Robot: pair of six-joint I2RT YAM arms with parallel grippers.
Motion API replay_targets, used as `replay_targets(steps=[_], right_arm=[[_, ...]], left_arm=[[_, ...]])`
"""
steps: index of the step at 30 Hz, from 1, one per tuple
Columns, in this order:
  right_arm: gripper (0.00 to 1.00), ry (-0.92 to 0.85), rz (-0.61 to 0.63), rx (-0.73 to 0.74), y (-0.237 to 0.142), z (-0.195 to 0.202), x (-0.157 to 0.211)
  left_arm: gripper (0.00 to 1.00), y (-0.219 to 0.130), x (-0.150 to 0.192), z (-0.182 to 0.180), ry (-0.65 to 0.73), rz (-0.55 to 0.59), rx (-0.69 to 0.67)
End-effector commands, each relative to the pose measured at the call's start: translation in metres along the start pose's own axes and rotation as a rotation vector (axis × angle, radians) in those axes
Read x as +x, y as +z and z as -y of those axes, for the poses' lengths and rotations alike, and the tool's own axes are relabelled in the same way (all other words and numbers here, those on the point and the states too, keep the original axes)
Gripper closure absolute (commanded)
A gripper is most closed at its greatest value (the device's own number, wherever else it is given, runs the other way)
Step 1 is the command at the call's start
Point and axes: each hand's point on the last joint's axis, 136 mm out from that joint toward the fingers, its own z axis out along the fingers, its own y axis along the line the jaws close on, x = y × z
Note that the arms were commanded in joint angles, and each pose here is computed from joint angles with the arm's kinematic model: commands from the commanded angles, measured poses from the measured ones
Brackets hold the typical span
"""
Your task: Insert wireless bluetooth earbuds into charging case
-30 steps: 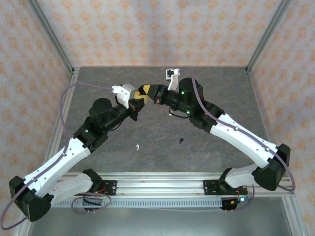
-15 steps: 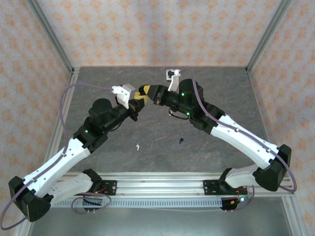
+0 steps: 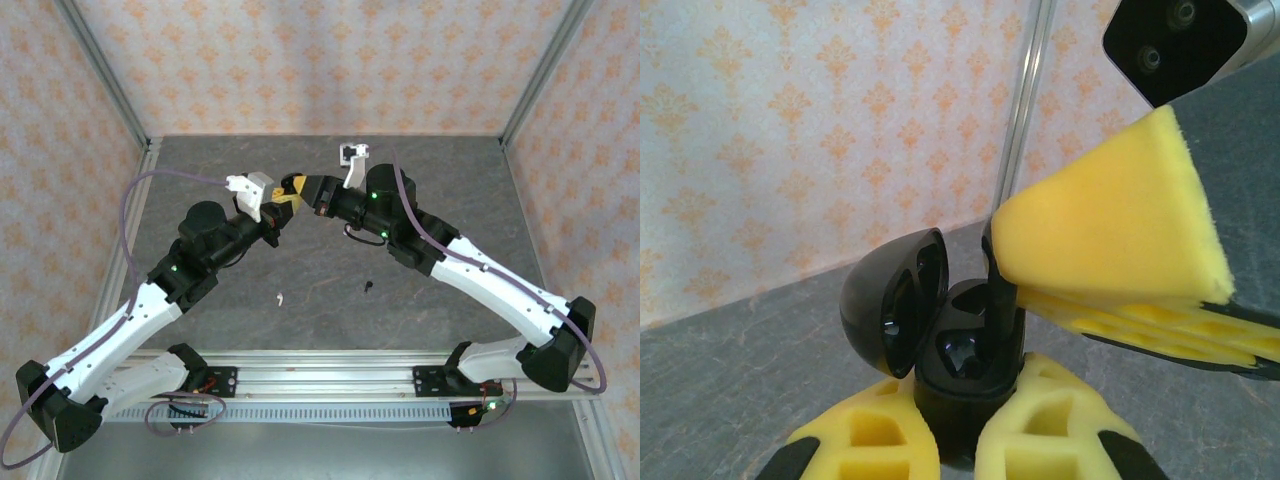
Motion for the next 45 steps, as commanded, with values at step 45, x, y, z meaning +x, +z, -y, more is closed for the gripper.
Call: replay_targets(steps=[45], right_arm=[[0.65, -0.082, -0.107, 0.229, -0.024, 0.021, -0.009]], left_arm=[[1.0, -0.02, -0.019, -0.011, 0.001, 0.021, -0.092]])
